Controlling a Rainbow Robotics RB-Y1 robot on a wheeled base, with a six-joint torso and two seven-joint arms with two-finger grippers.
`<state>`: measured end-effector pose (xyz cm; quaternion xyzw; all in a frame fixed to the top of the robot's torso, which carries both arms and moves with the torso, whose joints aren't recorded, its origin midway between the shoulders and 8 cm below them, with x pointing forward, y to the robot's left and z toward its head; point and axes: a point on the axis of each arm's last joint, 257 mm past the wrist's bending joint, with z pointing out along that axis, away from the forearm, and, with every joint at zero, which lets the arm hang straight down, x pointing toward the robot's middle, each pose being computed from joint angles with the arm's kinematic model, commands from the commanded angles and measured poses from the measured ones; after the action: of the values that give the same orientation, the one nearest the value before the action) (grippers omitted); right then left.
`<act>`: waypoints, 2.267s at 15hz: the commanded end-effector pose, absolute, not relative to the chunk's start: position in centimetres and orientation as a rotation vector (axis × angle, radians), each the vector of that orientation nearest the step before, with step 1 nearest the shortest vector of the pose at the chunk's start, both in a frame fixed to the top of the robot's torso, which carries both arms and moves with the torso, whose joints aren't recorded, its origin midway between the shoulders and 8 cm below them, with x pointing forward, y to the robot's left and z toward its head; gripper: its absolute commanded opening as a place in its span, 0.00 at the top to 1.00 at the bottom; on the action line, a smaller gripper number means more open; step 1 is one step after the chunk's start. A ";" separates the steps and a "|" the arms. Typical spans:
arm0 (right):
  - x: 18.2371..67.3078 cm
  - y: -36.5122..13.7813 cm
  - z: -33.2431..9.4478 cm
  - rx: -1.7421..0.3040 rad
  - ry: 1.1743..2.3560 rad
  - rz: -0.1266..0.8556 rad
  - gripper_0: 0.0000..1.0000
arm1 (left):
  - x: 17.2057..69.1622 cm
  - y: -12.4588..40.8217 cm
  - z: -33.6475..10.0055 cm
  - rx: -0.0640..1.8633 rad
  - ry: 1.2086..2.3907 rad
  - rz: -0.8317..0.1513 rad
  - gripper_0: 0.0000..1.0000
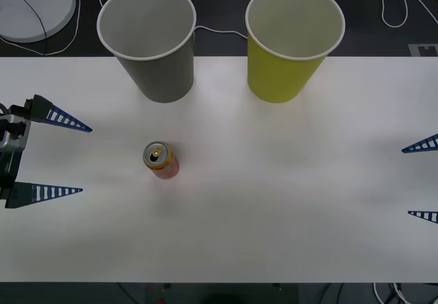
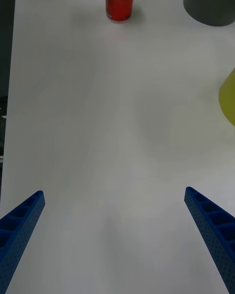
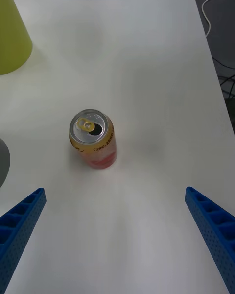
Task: Put the can into the green bin and the plastic bottle into the gray bin
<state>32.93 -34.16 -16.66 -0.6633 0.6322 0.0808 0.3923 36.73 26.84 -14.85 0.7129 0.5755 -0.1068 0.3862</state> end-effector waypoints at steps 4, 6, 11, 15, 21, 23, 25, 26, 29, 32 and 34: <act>32.9 -34.2 -16.7 -1.684 1.605 0.205 0.00 | 36.2 27.5 -16.5 1.799 1.518 -0.306 0.00; 32.9 -34.2 -16.7 -1.684 1.605 0.205 0.00 | 36.3 27.6 -16.4 1.785 1.522 -0.317 0.00; 32.9 -34.2 -16.7 -1.684 1.605 0.205 0.00 | 36.5 27.5 -17.4 1.677 1.561 -0.423 0.00; 32.9 -34.2 -16.7 -1.684 1.605 0.205 0.00 | 37.8 27.6 -19.6 1.591 1.525 -0.433 0.00; 32.9 -34.2 -16.7 -1.684 1.605 0.205 0.00 | 39.0 27.0 -22.9 1.478 1.433 -0.423 0.00; 32.9 -34.2 -16.7 -1.684 1.605 0.205 0.00 | 39.2 26.9 -23.8 1.426 1.422 -0.431 0.00; 32.9 -34.2 -16.7 -1.684 1.605 0.205 0.00 | 39.4 26.7 -24.7 1.396 1.406 -0.427 0.00; 32.9 -34.2 -16.7 -1.684 1.605 0.205 0.00 | 39.5 26.6 -25.0 1.375 1.405 -0.430 0.00; 32.9 -34.2 -16.7 -1.684 1.605 0.205 0.00 | 39.6 25.5 -25.6 1.329 1.400 -0.457 0.00; 32.9 -34.2 -16.7 -1.684 1.605 0.205 0.00 | 39.8 24.3 -26.0 1.274 1.400 -0.484 0.00; 32.9 -34.2 -16.7 -1.684 1.605 0.205 0.00 | 40.1 23.3 -26.5 1.227 1.405 -0.505 0.00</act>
<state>32.93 -34.16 -16.66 -0.6633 0.6322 0.0808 0.3923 39.96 23.72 -26.27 0.5311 0.5959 -0.2105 0.5644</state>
